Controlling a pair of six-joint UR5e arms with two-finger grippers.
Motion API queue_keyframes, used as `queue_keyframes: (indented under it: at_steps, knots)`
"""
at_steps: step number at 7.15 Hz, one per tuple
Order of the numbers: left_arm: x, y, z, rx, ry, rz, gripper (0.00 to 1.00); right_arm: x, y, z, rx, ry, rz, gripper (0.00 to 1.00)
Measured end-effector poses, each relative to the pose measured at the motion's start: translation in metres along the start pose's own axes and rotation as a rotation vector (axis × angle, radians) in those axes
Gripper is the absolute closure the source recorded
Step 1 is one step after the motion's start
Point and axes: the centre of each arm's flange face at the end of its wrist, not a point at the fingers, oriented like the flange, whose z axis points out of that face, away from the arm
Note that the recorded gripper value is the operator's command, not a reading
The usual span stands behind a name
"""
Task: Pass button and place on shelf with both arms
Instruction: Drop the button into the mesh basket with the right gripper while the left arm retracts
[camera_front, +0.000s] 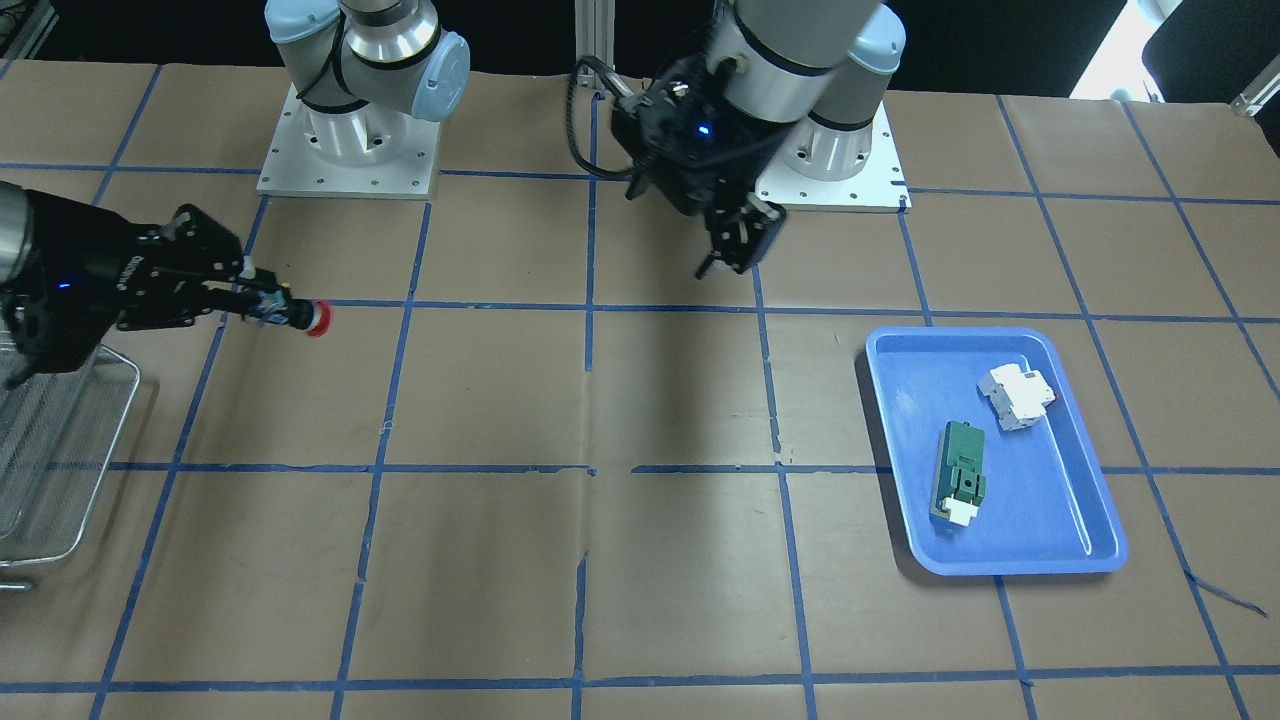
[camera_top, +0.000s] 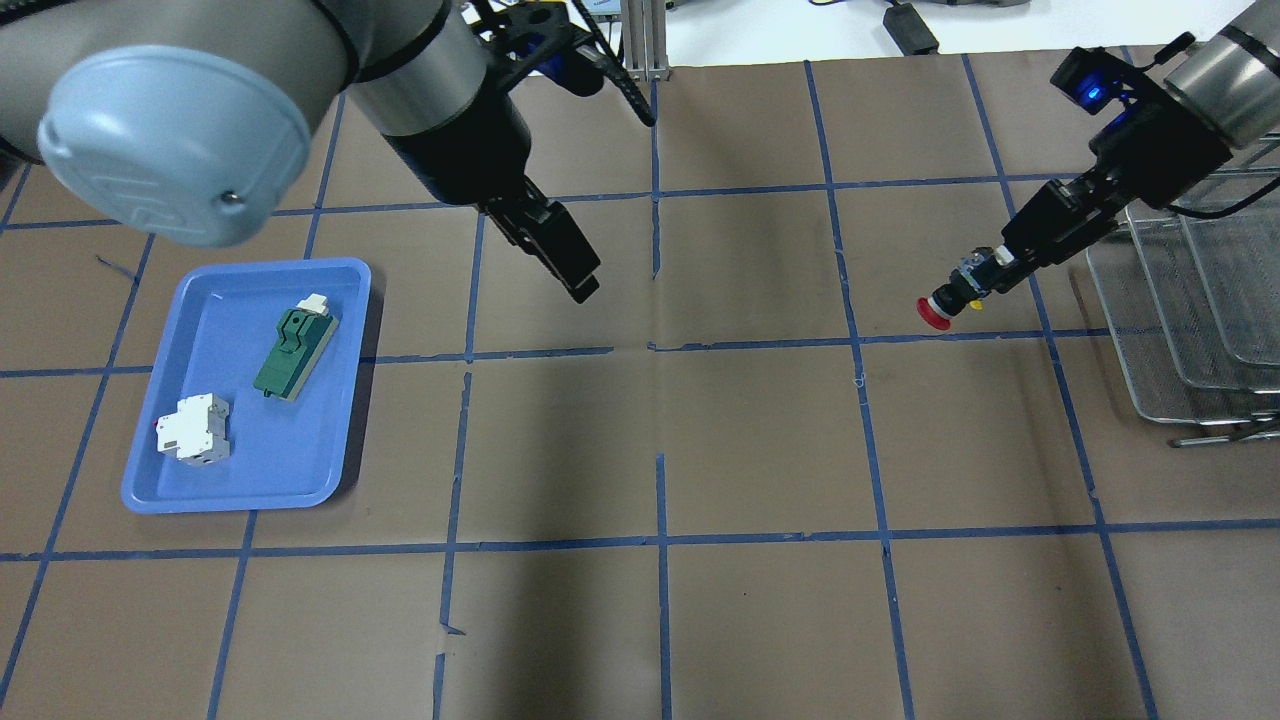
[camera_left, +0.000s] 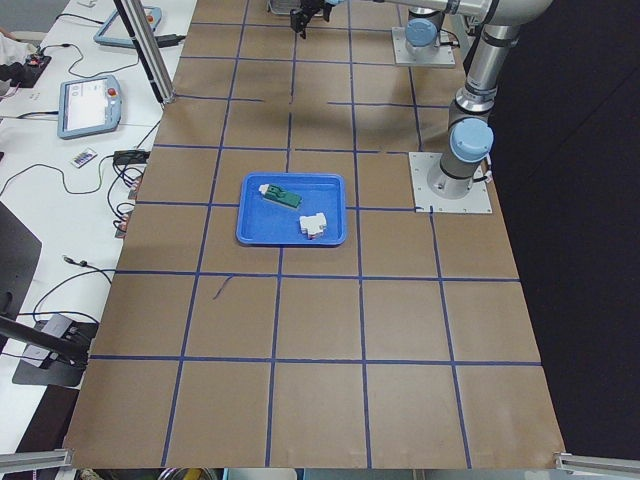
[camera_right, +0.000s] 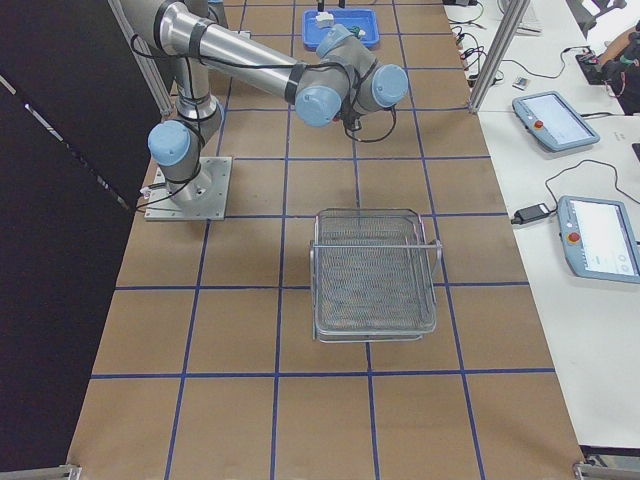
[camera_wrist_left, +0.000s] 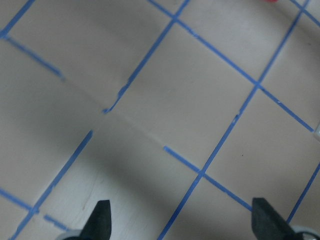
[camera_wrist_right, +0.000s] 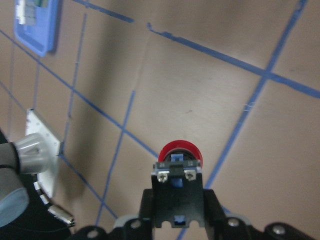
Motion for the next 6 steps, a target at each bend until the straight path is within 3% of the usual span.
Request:
queue_keyframes:
  at_steps: [2, 3, 4, 5, 6]
  knots:
    - [-0.043, 0.031, -0.014, -0.088, -0.102, -0.167, 0.0, 0.033, 0.004, -0.05, -0.018, 0.376, -0.002, 0.81]
    - [-0.059, 0.042, -0.022, -0.11, -0.151, -0.24, 0.0, 0.04, 0.006, -0.073, -0.027, 0.505, 0.0, 0.81]
    - [-0.075, 0.053, -0.031, -0.109, -0.183, -0.339, 0.0, 0.052, 0.014, -0.097, -0.021, 0.589, 0.014, 0.81]
    - [-0.088, 0.061, -0.038, -0.099, -0.203, -0.42, 0.0, 0.079, 0.031, -0.117, -0.004, 0.634, 0.038, 0.78]
    - [-0.094, 0.064, -0.041, -0.085, -0.215, -0.505, 0.0, 0.116, 0.05, -0.127, -0.004, 0.644, 0.041, 0.5]
